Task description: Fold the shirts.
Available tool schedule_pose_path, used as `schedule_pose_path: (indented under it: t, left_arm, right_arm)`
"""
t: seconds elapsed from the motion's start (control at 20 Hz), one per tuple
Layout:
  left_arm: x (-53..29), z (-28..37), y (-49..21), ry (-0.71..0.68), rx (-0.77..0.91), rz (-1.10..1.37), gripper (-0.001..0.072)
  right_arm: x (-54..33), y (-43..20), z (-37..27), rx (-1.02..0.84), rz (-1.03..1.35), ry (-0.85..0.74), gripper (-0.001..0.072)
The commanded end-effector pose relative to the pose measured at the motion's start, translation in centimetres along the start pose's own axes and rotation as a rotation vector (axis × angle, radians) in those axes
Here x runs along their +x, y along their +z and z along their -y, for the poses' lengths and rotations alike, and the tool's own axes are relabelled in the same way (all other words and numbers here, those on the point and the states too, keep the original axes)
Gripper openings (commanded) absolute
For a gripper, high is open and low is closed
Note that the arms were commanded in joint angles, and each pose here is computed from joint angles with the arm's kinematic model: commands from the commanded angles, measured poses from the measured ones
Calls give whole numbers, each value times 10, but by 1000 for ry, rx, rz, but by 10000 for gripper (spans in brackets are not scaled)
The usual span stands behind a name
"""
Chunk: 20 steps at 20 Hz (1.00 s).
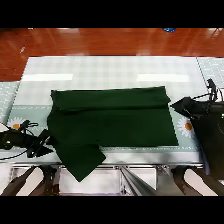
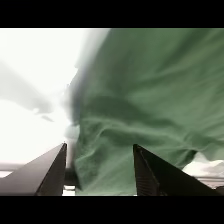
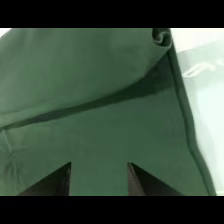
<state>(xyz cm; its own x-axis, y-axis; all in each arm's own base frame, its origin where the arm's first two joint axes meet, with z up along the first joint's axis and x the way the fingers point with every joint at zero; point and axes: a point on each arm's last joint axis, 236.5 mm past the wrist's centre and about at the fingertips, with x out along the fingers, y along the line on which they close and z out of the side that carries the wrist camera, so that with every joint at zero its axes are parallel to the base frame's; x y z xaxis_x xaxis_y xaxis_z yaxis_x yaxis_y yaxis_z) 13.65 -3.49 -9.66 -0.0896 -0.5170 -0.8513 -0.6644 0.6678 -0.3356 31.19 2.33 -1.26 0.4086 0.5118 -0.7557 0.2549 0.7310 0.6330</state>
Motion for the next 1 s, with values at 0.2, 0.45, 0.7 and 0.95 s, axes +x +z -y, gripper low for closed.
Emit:
schedule_pose_path:
  t: [0.2,0.45,0.7,0.95]
  left_arm:
    - [29,15,-19,89,168,-52,507]
    - [31,23,-28,76,249,-89,18]
    - [29,27,-26,67,254,-78,18]
    - [29,33,-27,40,245,-81,18]
  right_arm:
    - [0,2,-1,-7,17,6,407]
    - [-34,22,52,154,123,-67,407]
    - [-38,-53,88,246,-97,-172,408]
    - [-45,-122,127,295,-329,-386,408]
